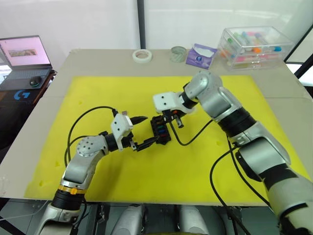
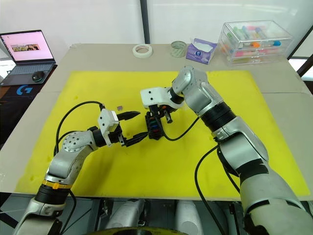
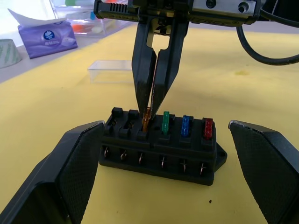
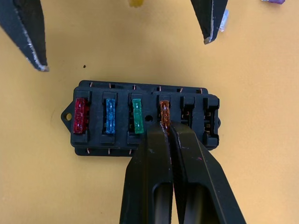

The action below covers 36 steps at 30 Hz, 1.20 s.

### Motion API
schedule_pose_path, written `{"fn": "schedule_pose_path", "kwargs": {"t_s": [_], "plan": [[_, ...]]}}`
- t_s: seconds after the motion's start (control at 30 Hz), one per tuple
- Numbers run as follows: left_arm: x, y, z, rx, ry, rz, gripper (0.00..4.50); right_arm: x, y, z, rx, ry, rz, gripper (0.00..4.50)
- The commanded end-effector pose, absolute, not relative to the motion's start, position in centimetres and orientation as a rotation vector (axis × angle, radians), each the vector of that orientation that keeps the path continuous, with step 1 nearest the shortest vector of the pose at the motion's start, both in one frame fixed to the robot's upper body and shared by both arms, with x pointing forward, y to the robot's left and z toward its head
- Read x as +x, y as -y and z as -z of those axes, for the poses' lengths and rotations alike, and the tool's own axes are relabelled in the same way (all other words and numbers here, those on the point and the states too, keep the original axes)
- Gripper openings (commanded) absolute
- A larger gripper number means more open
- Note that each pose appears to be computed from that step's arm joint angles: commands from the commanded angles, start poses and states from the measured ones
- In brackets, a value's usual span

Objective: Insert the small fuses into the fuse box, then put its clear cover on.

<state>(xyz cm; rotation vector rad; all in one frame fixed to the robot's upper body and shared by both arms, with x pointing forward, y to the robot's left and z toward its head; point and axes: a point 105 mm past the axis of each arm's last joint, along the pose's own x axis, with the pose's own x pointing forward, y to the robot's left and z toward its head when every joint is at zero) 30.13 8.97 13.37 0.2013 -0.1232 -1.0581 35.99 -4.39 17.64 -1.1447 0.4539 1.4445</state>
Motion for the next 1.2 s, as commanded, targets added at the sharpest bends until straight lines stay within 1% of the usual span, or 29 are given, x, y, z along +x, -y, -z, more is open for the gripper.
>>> {"fn": "schedule_pose_path", "kwargs": {"t_s": [0.03, 0.7, 0.73, 0.77, 0.8, 1.2], "plan": [[30.1, -8.7, -14.0, 0.22, 0.161, 1.067, 4.47, 36.0, 4.2, -17.7, -1.169, -0.442, -1.432, 0.0], [30.4, -9.0, -13.9, 0.227, 0.161, 1.057, 4.47, 36.0, 4.0, -17.7, -1.189, -0.428, -1.444, 0.0], [30.4, -9.0, -13.9, 0.227, 0.161, 1.057, 4.5, 36.0, 4.0, -17.7, -1.187, -0.426, -1.443, 0.51], [30.4, -9.0, -13.9, 0.227, 0.16, 1.057, 4.5, 36.1, 4.0, -17.8, -1.184, -0.424, -1.441, 0.69], [30.5, -9.0, -14.0, 0.228, 0.16, 1.057, 4.5, 36.1, 4.0, -17.8, -1.181, -0.423, -1.441, 0.99], [30.4, -9.0, -14.0, 0.226, 0.162, 1.056, 4.5, 36.3, 3.8, -18.4, -1.162, -0.406, -1.441, 0.99]]}}
